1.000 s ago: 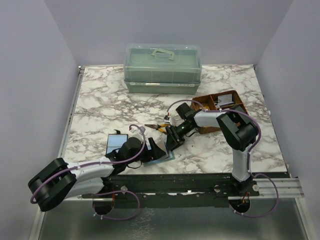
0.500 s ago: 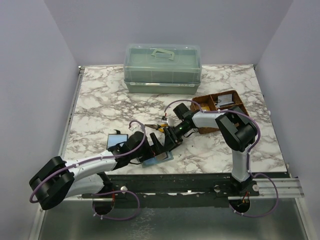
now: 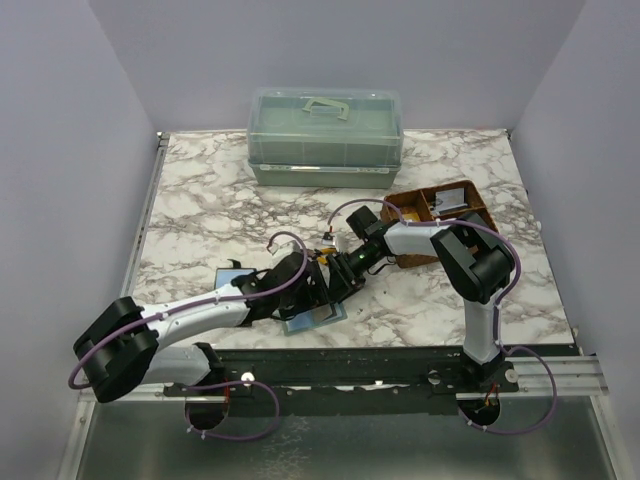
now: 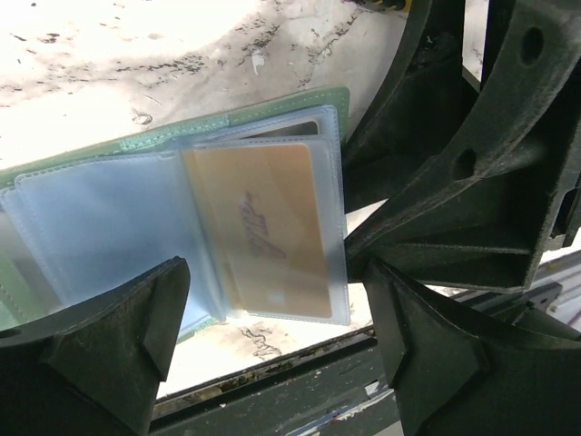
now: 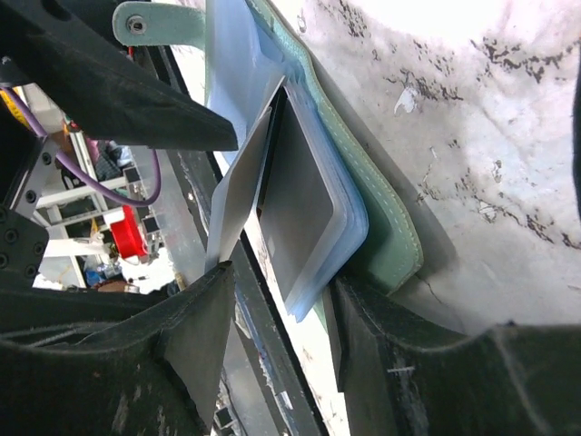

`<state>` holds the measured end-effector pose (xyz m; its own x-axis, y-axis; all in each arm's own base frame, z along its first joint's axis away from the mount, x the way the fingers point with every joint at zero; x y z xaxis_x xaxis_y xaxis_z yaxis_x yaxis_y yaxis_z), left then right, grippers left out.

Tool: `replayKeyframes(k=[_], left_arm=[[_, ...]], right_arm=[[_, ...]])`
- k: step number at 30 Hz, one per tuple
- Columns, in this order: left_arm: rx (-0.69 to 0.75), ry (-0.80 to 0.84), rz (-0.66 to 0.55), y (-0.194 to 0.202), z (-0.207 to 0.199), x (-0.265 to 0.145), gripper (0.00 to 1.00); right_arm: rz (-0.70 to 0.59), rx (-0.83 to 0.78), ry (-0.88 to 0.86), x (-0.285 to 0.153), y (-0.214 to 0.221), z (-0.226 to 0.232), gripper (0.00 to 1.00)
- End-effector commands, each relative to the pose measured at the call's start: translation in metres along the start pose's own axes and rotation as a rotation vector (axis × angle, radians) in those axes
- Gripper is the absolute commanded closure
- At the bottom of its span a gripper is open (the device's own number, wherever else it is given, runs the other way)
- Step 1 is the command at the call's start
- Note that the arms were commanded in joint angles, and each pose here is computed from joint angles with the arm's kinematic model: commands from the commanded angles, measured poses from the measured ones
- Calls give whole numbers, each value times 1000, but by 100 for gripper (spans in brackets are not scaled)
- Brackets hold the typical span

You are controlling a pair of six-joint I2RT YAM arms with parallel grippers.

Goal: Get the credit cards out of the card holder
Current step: Remove the credit card from the card holder.

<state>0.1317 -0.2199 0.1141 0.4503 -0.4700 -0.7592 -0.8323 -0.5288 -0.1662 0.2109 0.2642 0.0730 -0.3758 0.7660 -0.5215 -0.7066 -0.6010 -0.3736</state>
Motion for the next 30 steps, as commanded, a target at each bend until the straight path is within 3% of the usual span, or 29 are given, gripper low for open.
replayKeyframes(k=[1, 10, 18, 30], left_arm=[[35, -144, -30, 5, -4, 4, 15], [100, -267, -5, 15, 1, 12, 24], [112, -261, -21, 12, -3, -1, 50], [110, -275, -50, 8, 6, -20, 56]], right_arm=[[26, -33, 66, 10, 3, -15, 45], [21, -35, 51, 10, 2, -12, 46], [12, -37, 16, 9, 1, -8, 47], [4, -53, -17, 9, 0, -4, 47]])
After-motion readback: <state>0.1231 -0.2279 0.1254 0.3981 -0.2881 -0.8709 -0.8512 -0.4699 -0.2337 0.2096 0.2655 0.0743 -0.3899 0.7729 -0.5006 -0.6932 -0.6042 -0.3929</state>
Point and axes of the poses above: each gripper's point midway between its finger pads, its own x axis out along the fingers, its own z axis along the line the jaws close on, y = z × x, the point moved 8 cm from there along -x, back along the fingers, and after that the axes turned 15 degrees about -x, right-handed, at the moved point
